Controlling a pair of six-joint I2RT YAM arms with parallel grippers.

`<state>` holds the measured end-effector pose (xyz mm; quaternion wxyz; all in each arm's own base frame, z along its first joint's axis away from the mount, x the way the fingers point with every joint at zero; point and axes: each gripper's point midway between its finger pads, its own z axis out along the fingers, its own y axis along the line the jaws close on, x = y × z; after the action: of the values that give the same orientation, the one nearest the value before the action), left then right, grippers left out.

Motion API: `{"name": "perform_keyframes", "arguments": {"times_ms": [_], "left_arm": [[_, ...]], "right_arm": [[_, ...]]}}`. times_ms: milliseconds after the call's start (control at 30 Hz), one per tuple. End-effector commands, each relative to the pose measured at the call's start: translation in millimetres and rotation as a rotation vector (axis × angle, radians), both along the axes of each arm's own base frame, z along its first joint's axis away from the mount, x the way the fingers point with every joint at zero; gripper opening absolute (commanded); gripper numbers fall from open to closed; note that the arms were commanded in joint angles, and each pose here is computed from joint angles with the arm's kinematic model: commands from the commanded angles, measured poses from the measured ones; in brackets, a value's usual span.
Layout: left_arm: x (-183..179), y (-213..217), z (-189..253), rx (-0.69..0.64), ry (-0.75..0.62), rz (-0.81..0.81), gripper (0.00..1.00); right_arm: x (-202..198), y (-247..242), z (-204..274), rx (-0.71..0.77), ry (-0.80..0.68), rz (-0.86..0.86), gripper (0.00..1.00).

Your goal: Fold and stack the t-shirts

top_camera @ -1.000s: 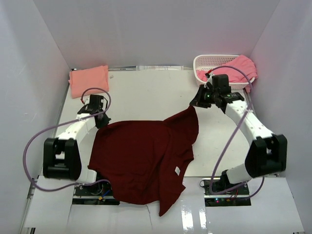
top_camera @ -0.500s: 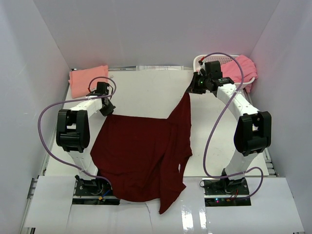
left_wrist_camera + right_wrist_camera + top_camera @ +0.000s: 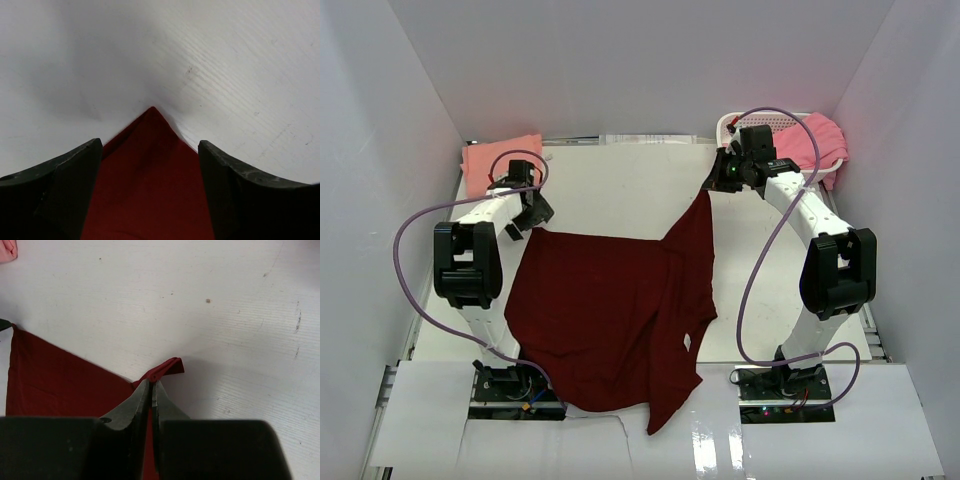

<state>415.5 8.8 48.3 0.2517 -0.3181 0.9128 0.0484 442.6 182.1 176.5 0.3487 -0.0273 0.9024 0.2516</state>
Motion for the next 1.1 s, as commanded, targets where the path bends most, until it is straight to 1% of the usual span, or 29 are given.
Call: {"name": "perform_keyframes", "arguments": {"times_ms": [0, 33, 67, 200, 233, 267, 300, 333, 367, 500, 567, 600, 633, 667, 767, 933, 1067], "left_arm": [[16.0, 14.2, 44.9, 0.024, -0.093, 0.003, 0.88], [15.7, 13.8, 44.9, 0.017, -0.09, -0.003, 0.89], [14.7, 27.8, 45.0, 0.009, -0.089, 0.025, 0.89], [11.0, 39.1, 40.1, -0.075, -0.09, 0.04, 0.89], [9.8, 35.0, 36.5, -0.129, -0.088, 0.027, 0.88], [9.3, 44.5, 34.6, -0.159, -0.095, 0.046, 0.87], [8.6, 45.1, 29.9, -0.192, -0.09, 0.047, 0.77], [8.1, 39.0, 27.4, -0.254, -0.09, 0.026, 0.73], [5.5, 44.9, 23.8, -0.271, -0.086, 0.038, 0.7], [4.8, 42.9, 10.2, -0.315, -0.055, -0.005, 0.66], [5.2, 41.1, -1.3, -0.341, -0.028, -0.05, 0.61], [10.2, 41.7, -0.8, -0.342, -0.03, -0.069, 0.61], [10.4, 39.4, -12.7, -0.357, -0.003, -0.091, 0.62], [11.3, 34.9, -16.3, -0.379, 0.004, -0.14, 0.66], [10.0, 28.3, -32.9, -0.416, 0.039, -0.176, 0.69], [8.2, 30.9, -37.8, -0.398, 0.045, -0.198, 0.7], [7.3, 25.1, -35.6, -0.428, 0.038, -0.208, 0.69]], "right_arm": [[10.2, 3.2, 22.1, 0.007, -0.084, 0.015, 0.08], [10.3, 2.7, 22.1, 0.007, -0.084, 0.016, 0.08], [10.1, 3.1, 22.8, 0.007, -0.086, 0.016, 0.08], [8.5, 3.1, 20.5, 0.006, -0.084, 0.021, 0.08], [7.7, 2.4, 19.4, 0.006, -0.081, 0.02, 0.08], [7.5, 3.3, 20.4, 0.007, -0.084, 0.024, 0.08], [7.2, 3.0, 19.9, 0.008, -0.082, 0.025, 0.08], [7.2, 3.1, 19.9, 0.009, -0.082, 0.024, 0.08], [6.9, 3.3, 20.7, 0.012, -0.082, 0.024, 0.08], [7.3, 3.7, 22.4, 0.013, -0.085, 0.025, 0.08], [6.3, 4.4, 23.6, 0.015, -0.086, 0.028, 0.08], [6.0, 4.3, 23.7, 0.015, -0.086, 0.028, 0.08], [5.6, 4.5, 23.1, 0.015, -0.084, 0.029, 0.08], [5.2, 3.9, 24.0, 0.016, -0.086, 0.029, 0.08], [5.0, 4.2, 23.7, 0.018, -0.085, 0.029, 0.08], [4.0, 6.6, 27.0, 0.029, -0.085, 0.036, 0.08], [4.2, 6.2, 25.9, 0.026, -0.083, 0.034, 0.08]]}}
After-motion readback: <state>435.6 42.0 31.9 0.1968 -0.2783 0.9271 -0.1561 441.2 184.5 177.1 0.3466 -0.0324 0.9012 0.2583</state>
